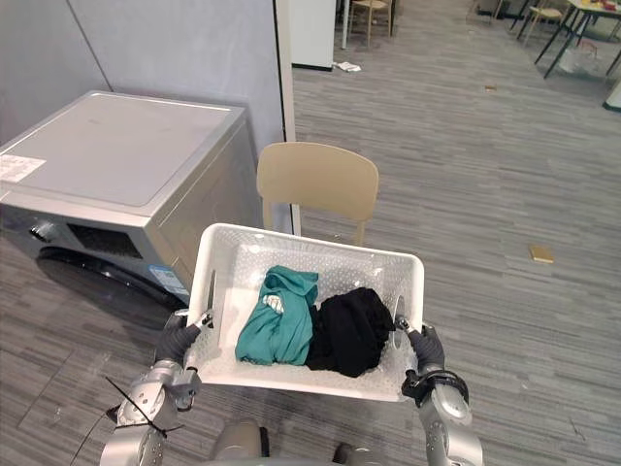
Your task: Pick up the laundry basket with both hands and put the clothes into the washing machine.
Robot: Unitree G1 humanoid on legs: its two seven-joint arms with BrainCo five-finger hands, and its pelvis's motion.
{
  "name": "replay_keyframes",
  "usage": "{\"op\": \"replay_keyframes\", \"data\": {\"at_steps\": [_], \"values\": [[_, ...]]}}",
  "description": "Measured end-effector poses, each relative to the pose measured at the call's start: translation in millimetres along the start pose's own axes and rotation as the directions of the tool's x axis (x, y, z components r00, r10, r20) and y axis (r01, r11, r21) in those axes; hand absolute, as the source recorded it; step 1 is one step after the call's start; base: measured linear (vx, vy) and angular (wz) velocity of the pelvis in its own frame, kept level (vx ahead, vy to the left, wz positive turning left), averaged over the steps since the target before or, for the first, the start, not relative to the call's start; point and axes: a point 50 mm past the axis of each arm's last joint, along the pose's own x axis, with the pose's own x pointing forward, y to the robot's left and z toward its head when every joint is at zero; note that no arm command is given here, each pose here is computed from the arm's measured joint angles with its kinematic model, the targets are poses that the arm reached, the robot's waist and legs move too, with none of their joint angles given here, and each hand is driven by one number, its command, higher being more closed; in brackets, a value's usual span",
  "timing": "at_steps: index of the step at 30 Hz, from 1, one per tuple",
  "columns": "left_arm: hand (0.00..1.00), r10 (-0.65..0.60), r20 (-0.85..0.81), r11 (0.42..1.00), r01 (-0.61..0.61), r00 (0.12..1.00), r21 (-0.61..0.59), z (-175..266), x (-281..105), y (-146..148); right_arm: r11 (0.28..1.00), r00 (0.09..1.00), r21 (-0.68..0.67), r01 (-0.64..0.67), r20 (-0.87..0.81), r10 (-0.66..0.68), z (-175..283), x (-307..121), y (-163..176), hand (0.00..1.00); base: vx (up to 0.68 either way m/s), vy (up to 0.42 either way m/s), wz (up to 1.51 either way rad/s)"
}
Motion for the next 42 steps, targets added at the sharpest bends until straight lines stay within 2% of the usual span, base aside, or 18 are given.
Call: {"op": "replay_keyframes", "data": {"at_steps": [6, 11, 17, 22, 28, 33, 42], "values": [[1.00, -0.019, 0.030, 1.000, 0.019, 0.999, -0.002, 7, 7, -5, 0.998, 0.999, -0.055, -0.024, 0.034, 0.026, 17, 11, -2, 1.00, 0.17, 0.329, -0.39], [1.00, -0.043, 0.032, 0.992, 0.038, 0.999, 0.122, 16, 17, 7, 1.000, 0.998, 0.005, -0.021, -0.051, 0.021, -9, 9, 8, 1.00, 0.10, 0.345, 0.05], [1.00, -0.045, -0.007, 0.989, 0.046, 0.999, 0.137, 10, 30, 8, 0.998, 0.995, -0.046, -0.037, -0.099, 0.032, -7, 24, 5, 1.00, -0.02, 0.067, 0.00], [1.00, -0.109, 0.030, 0.984, 0.104, 0.994, 0.147, 32, 77, -22, 0.988, 0.999, -0.150, -0.024, -0.034, 0.019, 38, 54, -4, 1.00, -0.16, -0.064, 0.01], [1.00, -0.105, 0.147, 0.991, 0.092, 0.984, 0.096, 82, 114, -42, 0.980, 0.988, -0.198, -0.004, 0.149, 0.034, 116, 86, 12, 1.00, -0.09, -0.003, -0.06], [1.00, -0.055, 0.229, 0.997, 0.042, 0.972, 0.061, 122, 137, -44, 0.971, 0.962, -0.238, -0.006, 0.263, 0.071, 176, 104, 41, 1.00, -0.10, 0.005, -0.15], [1.00, 0.016, 0.281, 0.999, -0.028, 0.959, 0.037, 161, 156, -38, 0.965, 0.932, -0.262, -0.002, 0.350, 0.097, 224, 111, 73, 1.00, -0.02, -0.015, 0.02]]}}
